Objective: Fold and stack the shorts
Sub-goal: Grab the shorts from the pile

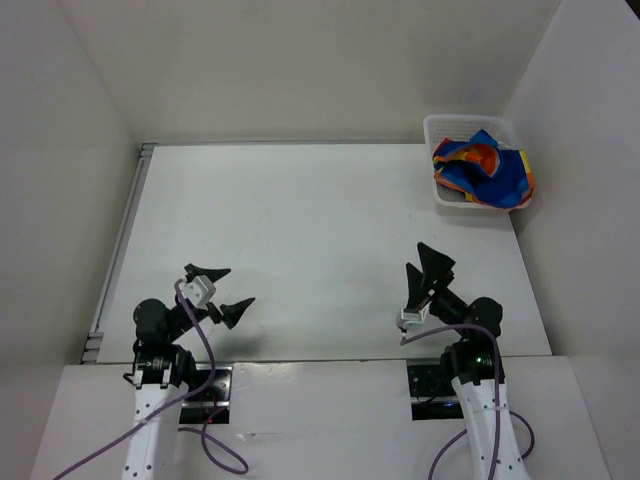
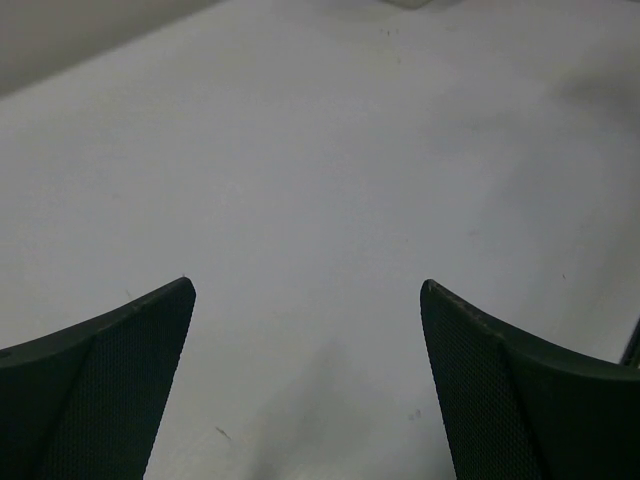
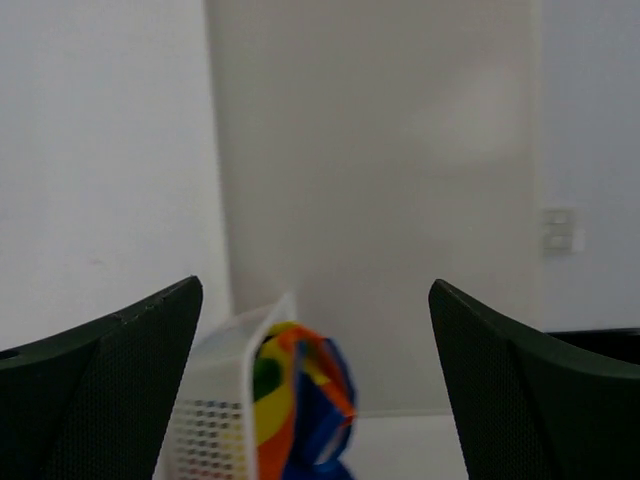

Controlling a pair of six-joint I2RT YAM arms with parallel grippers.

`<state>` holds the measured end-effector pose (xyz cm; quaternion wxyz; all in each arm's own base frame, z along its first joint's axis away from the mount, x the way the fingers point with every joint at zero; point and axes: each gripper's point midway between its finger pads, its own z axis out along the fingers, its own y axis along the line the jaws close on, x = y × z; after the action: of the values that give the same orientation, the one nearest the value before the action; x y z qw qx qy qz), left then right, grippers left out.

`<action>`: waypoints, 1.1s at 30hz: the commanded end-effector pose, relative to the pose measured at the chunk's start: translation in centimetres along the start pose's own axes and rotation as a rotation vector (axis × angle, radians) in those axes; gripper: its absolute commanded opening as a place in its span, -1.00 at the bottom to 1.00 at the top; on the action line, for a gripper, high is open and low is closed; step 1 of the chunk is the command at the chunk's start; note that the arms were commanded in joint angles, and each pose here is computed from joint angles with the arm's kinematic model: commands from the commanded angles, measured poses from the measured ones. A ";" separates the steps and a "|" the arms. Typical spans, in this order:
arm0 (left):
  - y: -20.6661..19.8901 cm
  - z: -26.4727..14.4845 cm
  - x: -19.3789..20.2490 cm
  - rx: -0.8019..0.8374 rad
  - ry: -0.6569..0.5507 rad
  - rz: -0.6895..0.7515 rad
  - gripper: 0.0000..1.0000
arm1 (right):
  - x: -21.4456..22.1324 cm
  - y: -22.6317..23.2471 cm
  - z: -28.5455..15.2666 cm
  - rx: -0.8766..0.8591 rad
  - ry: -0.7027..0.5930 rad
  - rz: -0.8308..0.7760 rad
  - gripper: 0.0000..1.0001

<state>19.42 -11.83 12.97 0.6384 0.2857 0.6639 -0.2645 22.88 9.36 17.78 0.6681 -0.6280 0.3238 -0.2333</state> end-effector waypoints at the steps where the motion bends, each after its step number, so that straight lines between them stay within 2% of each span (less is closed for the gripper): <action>1: -0.4 0.5 -8.0 0.052 -0.225 0.277 1.00 | -3.1 -8.3 -0.8 0.267 -0.083 -0.318 0.96; 4: 3.0 2.2 -12.5 -0.052 -0.194 0.208 1.00 | -0.6 -11.8 0.3 0.210 0.014 -0.108 0.96; 5: 5.5 4.4 -10.9 -0.084 -0.074 0.089 1.00 | 2.3 -13.9 1.9 0.180 0.105 0.073 0.96; 6: 7.3 5.6 -16.5 -0.121 -0.084 0.096 1.00 | 4.2 -14.6 2.9 0.173 0.169 0.224 0.96; 7: 9.1 7.1 -17.7 -0.163 -0.041 0.060 1.00 | 6.1 -15.5 3.9 0.186 0.240 0.380 0.96; 8: 12.7 10.3 -15.0 -0.237 0.090 -0.026 1.00 | 7.6 -20.5 4.7 0.293 0.294 0.511 0.96; 9: 14.6 11.5 -18.3 -0.276 0.101 -0.029 1.00 | 13.3 -15.9 6.6 0.283 0.535 0.821 0.96; 10: 15.5 12.8 -17.6 -0.280 0.157 -0.061 1.00 | 15.8 -15.3 7.1 0.300 0.641 0.906 0.96; 11: 16.6 14.9 -13.8 -0.261 0.279 -0.133 1.00 | 18.0 -18.3 7.9 0.382 0.689 0.967 0.96; 12: 16.4 15.1 -11.6 -0.256 0.396 -0.198 1.00 | 22.9 -14.1 8.3 0.393 0.845 1.150 0.96; 13: 16.4 15.9 -10.6 -0.243 0.449 -0.226 1.00 | 24.8 -11.6 7.7 0.364 0.952 1.258 0.96; 14: 17.3 16.8 -9.1 -0.245 0.539 -0.274 1.00 | 28.4 -11.0 8.1 0.412 0.993 1.404 0.96; 17: 17.3 18.6 -6.9 -0.173 0.610 -0.345 1.00 | 32.3 -10.6 7.5 0.501 1.039 1.558 0.96; 18: 17.3 19.0 -6.8 -0.159 0.601 -0.346 1.00 | 33.6 -8.9 7.4 0.497 1.069 1.593 0.96; 21: 16.4 20.1 -6.9 -0.125 0.588 -0.334 1.00 | 35.3 -7.7 7.7 0.497 1.088 1.599 0.96; 25: 16.3 20.4 -5.9 -0.130 0.616 -0.337 1.00 | 36.0 -3.6 8.3 0.423 1.132 1.630 0.96; 26: 16.5 20.7 -5.8 -0.130 0.616 -0.337 1.00 | 36.1 -3.1 8.3 0.417 1.140 1.633 0.80; 28: 16.4 20.9 -6.2 -0.121 0.605 -0.335 1.00 | 36.2 -1.7 8.3 0.383 1.155 1.638 0.29; 29: 16.5 21.0 -6.6 -0.121 0.598 -0.331 1.00 | 36.3 -1.0 8.3 0.373 1.165 1.643 -0.33; 30: 16.6 21.1 -6.1 -0.121 0.606 -0.336 1.00 | 36.4 -1.6 8.5 0.382 1.156 1.639 -0.61; 31: 16.6 21.1 -6.1 -0.121 0.607 -0.336 1.00 | 36.4 -2.0 8.8 0.379 1.137 1.642 -0.85; 32: 16.7 21.2 -6.5 -0.121 0.599 -0.331 1.00 | 36.6 -2.6 9.1 0.380 1.114 1.630 -1.00; 33: 16.7 21.2 -6.5 -0.121 0.599 -0.331 1.00 | 36.5 -4.9 9.6 0.402 1.064 1.620 -1.00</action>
<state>45.58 -15.37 17.01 0.3608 0.1932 0.8849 -0.2224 52.91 -11.02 12.72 0.4328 0.1057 0.8950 -0.0200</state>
